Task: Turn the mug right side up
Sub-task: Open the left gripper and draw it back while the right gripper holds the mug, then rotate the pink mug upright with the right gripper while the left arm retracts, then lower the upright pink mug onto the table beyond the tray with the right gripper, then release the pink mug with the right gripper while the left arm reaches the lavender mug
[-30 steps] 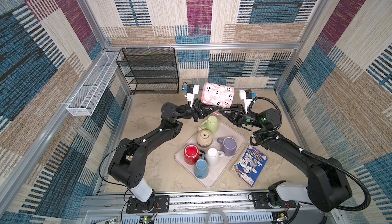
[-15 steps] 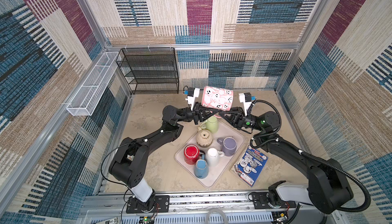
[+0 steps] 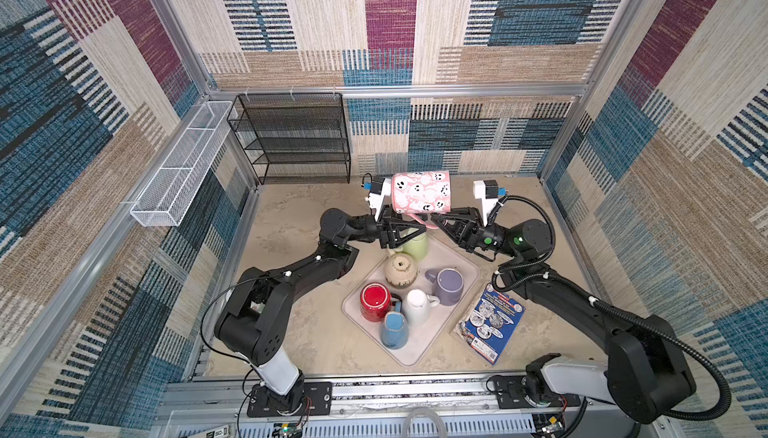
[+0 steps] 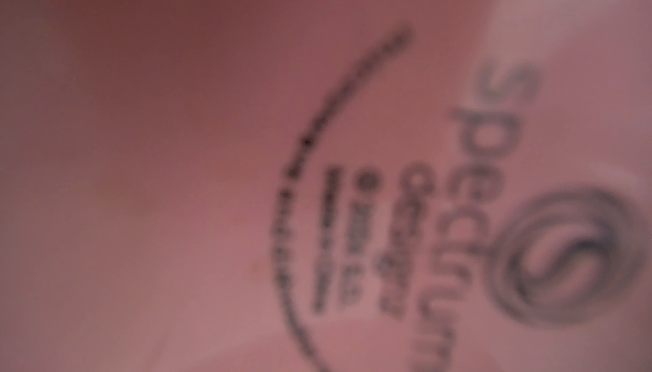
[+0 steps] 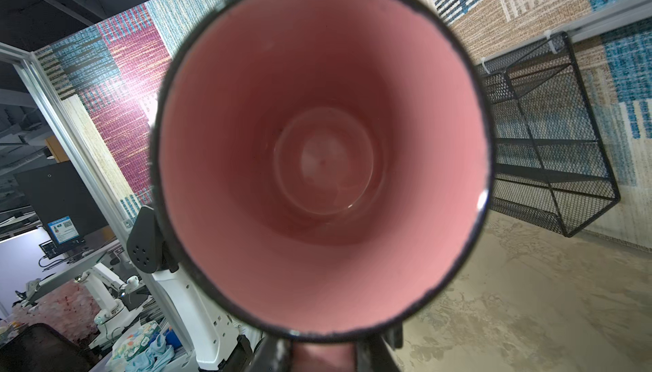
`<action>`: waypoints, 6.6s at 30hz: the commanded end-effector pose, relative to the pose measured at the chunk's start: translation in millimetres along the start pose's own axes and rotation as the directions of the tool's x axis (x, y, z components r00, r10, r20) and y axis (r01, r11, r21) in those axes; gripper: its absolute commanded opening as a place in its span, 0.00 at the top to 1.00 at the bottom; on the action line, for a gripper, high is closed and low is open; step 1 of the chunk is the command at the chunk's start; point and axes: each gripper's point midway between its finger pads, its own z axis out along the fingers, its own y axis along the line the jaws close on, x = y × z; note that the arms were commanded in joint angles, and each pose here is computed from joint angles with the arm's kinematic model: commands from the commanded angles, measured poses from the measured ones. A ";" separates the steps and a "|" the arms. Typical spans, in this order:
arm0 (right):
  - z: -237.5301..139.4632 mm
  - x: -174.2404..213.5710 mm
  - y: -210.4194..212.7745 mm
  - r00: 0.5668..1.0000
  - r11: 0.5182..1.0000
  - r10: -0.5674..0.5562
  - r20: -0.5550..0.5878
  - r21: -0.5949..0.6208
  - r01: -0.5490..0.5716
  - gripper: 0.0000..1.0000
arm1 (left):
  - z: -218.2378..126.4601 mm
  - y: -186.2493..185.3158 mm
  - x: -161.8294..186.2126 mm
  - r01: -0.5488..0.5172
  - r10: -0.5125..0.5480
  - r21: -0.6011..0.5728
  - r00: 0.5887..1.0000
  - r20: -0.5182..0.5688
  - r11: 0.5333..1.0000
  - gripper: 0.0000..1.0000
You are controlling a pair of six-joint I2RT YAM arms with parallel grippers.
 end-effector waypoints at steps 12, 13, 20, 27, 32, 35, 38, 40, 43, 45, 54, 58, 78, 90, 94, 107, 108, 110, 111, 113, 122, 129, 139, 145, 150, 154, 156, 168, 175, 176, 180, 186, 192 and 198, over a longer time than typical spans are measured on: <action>-8.3 -19.8 9.9 0.991 0.992 -0.116 0.073 0.050 0.112 1.00 | -21.7 1.5 -5.3 -0.084 0.085 -0.144 0.996 0.004 0.986 0.08; -9.3 -20.1 8.7 0.990 0.992 -0.117 0.074 0.058 0.113 1.00 | -23.5 2.9 -6.2 -0.087 0.088 -0.166 0.996 0.002 0.982 0.06; -19.3 -18.0 -11.2 0.991 0.983 -0.103 0.090 0.162 0.088 1.00 | -39.7 14.0 -15.5 -0.057 0.064 -0.299 0.998 0.013 0.952 0.01; -27.4 -12.7 -26.6 0.990 0.967 -0.108 0.094 0.243 0.083 1.00 | -50.1 13.3 -18.3 -0.083 0.087 -0.401 0.996 -0.007 0.912 0.01; -34.2 -8.7 -40.7 0.989 0.938 -0.133 0.072 0.332 0.102 1.00 | -61.9 15.0 -18.8 -0.072 0.065 -0.505 0.997 -0.031 0.860 0.02; -38.7 -4.9 -49.8 0.989 0.917 -0.137 0.051 0.386 0.107 1.00 | -71.3 22.2 -14.5 -0.044 0.015 -0.586 0.998 -0.055 0.809 0.01; -44.8 -3.1 -58.6 0.990 0.890 -0.139 0.039 0.443 0.107 1.00 | -87.4 31.2 -6.3 -0.030 -0.041 -0.686 0.995 -0.087 0.727 0.01; -49.8 -0.3 -65.1 0.990 0.870 -0.137 0.029 0.481 0.106 1.00 | -100.8 37.4 -4.8 -0.038 -0.069 -0.757 0.992 -0.109 0.652 0.01; -55.5 4.2 -72.9 0.991 0.849 -0.137 0.016 0.518 0.109 1.00 | -115.1 38.1 -0.8 -0.060 -0.114 -0.815 0.982 -0.153 0.576 0.01; -59.0 7.8 -77.8 0.991 0.835 -0.132 0.013 0.540 0.105 1.00 | -121.1 36.7 1.7 -0.066 -0.134 -0.834 0.977 -0.166 0.548 0.01; -82.5 23.9 -106.4 0.990 0.737 -0.138 -0.010 0.668 0.109 1.00 | -138.9 32.2 22.7 -0.049 -0.211 -0.873 0.962 -0.171 0.484 0.01; -94.1 23.5 -120.8 0.989 0.671 -0.144 -0.030 0.731 0.120 1.00 | -144.2 31.1 26.4 -0.041 -0.246 -0.890 0.954 -0.169 0.453 0.01; -175.0 19.0 -216.0 0.980 0.208 -0.085 -0.178 0.959 0.192 1.00 | -180.5 37.9 40.4 -0.163 -0.346 -0.944 0.902 -0.260 0.287 0.01; -217.8 22.4 -275.2 0.969 0.016 0.009 -0.248 0.969 0.248 1.00 | -191.6 46.5 50.9 -0.181 -0.362 -0.954 0.895 -0.261 0.238 0.01; -224.5 18.7 -285.2 0.964 0.015 0.009 -0.266 0.964 0.266 1.00 | -189.5 48.3 56.3 -0.178 -0.373 -0.951 0.889 -0.266 0.254 0.01; -244.3 32.2 -320.9 0.954 0.014 0.075 -0.291 0.957 0.291 1.00 | -185.9 53.8 62.8 -0.178 -0.396 -0.946 0.875 -0.278 0.270 0.02; -245.5 35.4 -323.7 0.952 0.011 0.084 -0.295 0.955 0.295 1.00 | -186.4 54.3 63.3 -0.178 -0.400 -0.947 0.874 -0.277 0.269 0.02; -247.4 40.0 -328.2 0.949 0.005 0.097 -0.301 0.953 0.302 1.00 | -185.7 54.7 65.3 -0.179 -0.405 -0.945 0.870 -0.281 0.272 0.02; -248.2 41.4 -329.6 0.948 0.003 0.100 -0.303 0.953 0.304 1.00 | -185.7 54.5 65.3 -0.180 -0.405 -0.945 0.870 -0.283 0.273 0.02; -250.1 46.2 -332.1 0.946 0.000 0.111 -0.304 0.952 0.306 1.00 | -186.1 54.8 66.6 -0.183 -0.409 -0.945 0.867 -0.285 0.272 0.02; -258.1 55.8 -340.9 0.936 -0.028 0.144 -0.320 0.944 0.328 0.83 | -185.2 55.3 68.0 -0.186 -0.414 -0.944 0.863 -0.290 0.272 0.02; -256.3 57.4 -340.2 0.940 -0.016 0.150 -0.306 0.950 0.312 0.53 | -178.5 59.4 68.3 -0.184 -0.451 -0.941 0.840 -0.301 0.284 0.03; -242.3 21.6 -300.8 0.968 0.024 0.063 -0.244 0.970 0.243 0.38 | -138.9 64.6 68.7 -0.217 -0.435 -0.855 0.785 -0.440 0.472 0.23; -214.5 -17.2 -246.2 0.987 0.164 -0.050 -0.154 0.973 0.161 0.34 | -99.7 55.6 81.2 -0.360 -0.325 -0.708 0.701 -0.635 0.608 0.28; -182.5 -22.1 -199.9 0.996 0.385 -0.067 -0.057 0.920 0.079 0.31 | -63.2 42.0 94.0 -0.472 -0.166 -0.507 0.592 -0.788 0.722 0.34; -162.6 -15.2 -163.4 0.999 0.544 -0.041 0.006 0.839 0.017 0.30 | -41.1 40.8 98.3 -0.525 -0.042 -0.362 0.524 -0.850 0.770 0.35; -158.9 -13.3 -147.9 0.999 0.583 -0.039 0.017 0.813 0.009 0.30 | -33.0 40.3 105.9 -0.539 0.022 -0.279 0.484 -0.875 0.795 0.34; -157.2 6.5 -86.4 0.999 0.679 0.016 0.036 0.733 -0.037 0.30 | 4.8 61.5 153.6 -0.547 0.261 0.064 0.291 -0.920 0.835 0.30; -159.6 17.5 -86.7 0.998 0.681 0.044 0.039 0.730 -0.059 0.31 | 18.8 78.8 173.4 -0.496 0.299 0.157 0.222 -0.928 0.854 0.30; -160.2 17.8 -87.3 0.998 0.678 0.044 0.040 0.732 -0.059 0.31 | 19.9 81.0 176.0 -0.494 0.304 0.166 0.213 -0.929 0.854 0.30; -166.3 19.1 -91.3 0.998 0.652 0.034 0.045 0.756 -0.056 0.31 | 19.8 88.9 187.2 -0.488 0.332 0.210 0.177 -0.927 0.847 0.31; -176.5 35.3 -105.3 0.997 0.610 0.061 0.045 0.789 -0.073 0.31 | 6.7 97.4 207.0 -0.468 0.332 0.244 0.114 -0.937 0.849 0.42; -183.2 44.2 -110.3 0.996 0.591 0.064 0.055 0.802 -0.083 0.31 | -3.6 107.4 221.7 -0.455 0.314 0.249 0.074 -0.946 0.855 0.50; -183.2 44.7 -110.0 0.997 0.593 0.061 0.052 0.801 -0.078 0.31 | -5.1 116.8 230.0 -0.453 0.304 0.247 0.057 -0.951 0.856 0.48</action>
